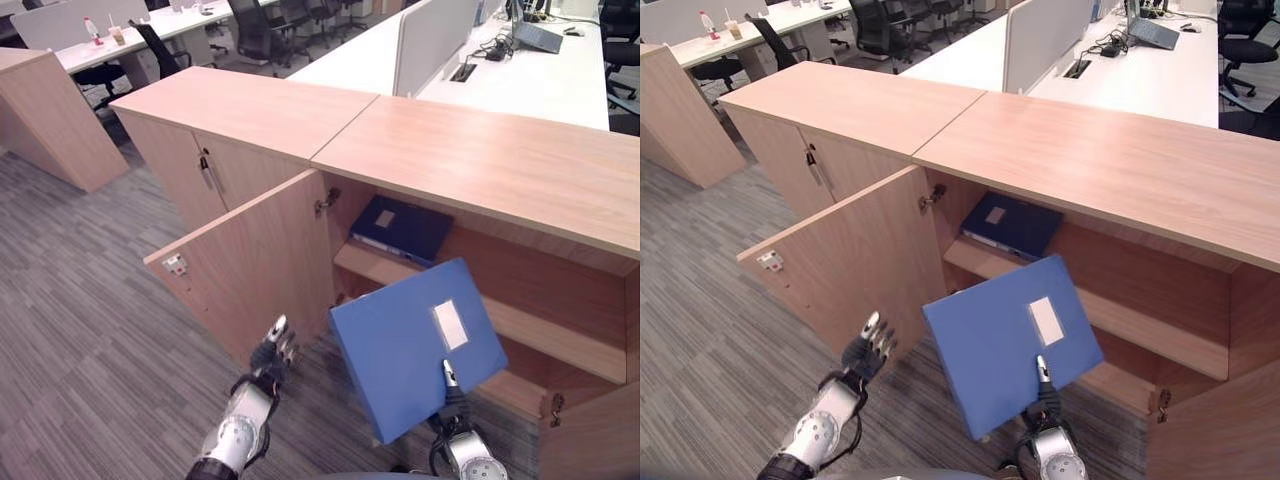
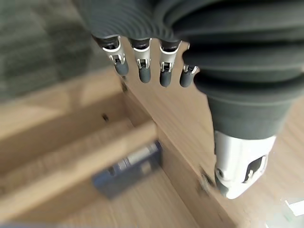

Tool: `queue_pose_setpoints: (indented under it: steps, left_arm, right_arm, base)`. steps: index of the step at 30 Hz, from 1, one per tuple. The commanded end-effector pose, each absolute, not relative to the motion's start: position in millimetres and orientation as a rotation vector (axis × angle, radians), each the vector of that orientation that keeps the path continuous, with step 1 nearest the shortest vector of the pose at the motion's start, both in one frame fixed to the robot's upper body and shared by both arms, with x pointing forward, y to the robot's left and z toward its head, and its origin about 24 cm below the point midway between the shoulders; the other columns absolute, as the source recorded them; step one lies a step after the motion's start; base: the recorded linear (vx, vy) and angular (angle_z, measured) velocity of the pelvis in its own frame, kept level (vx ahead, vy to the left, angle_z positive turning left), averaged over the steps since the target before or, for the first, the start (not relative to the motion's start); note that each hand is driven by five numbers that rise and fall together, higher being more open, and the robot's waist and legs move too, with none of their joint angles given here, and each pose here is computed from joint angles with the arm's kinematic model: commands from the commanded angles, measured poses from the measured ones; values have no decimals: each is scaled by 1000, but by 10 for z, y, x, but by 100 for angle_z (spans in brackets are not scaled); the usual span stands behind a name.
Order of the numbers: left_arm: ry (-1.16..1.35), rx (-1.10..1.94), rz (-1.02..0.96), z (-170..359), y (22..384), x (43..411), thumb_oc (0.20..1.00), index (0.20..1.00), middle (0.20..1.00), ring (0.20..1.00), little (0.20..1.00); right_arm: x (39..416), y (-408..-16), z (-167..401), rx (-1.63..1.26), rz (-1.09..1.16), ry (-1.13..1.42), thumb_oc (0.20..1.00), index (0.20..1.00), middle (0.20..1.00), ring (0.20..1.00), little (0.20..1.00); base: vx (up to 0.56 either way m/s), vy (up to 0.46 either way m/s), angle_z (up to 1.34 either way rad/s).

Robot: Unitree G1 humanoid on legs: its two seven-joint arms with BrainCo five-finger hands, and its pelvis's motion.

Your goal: Put the empty folder in the office cabinet

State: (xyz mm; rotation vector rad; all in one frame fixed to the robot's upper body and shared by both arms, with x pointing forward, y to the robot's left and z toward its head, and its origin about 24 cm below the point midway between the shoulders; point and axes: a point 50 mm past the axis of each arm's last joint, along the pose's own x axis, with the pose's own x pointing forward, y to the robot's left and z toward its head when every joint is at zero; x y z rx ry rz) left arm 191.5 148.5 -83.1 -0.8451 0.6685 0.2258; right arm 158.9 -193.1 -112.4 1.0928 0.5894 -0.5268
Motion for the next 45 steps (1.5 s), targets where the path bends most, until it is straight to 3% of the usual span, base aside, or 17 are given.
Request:
queue_pose_setpoints:
  steps: [1, 11, 31, 45]
  left_arm:
    - [672, -867, 250, -868, 1541, 1914, 1000, 1000, 1000, 1000, 1000]
    - [1010, -836, 379, -1452, 1493, 1260, 1000, 1000, 1000, 1000, 1000]
    - [998, -907, 328, -1431, 1262, 1271, 1000, 1000, 1000, 1000, 1000]
    - [969, -769, 160, -1331, 1307, 1310, 1000, 1000, 1000, 1000, 1000]
  right_arm:
    - [1838, -1829, -998, 1163, -521, 475, 200, 200, 200, 200, 200]
    - [1989, -1982, -944, 1132, -537, 437, 200, 200, 200, 200, 200]
    - [2207, -2091, -851, 1043, -497, 427, 200, 200, 200, 200, 200]
    - [2157, -1629, -934, 1056, -380, 539, 200, 200, 200, 200, 200]
  base:
    - [25, -32, -3]
    - [-13, -65, -10]
    - [103, 66, -43]
    - [204, 229, -24]
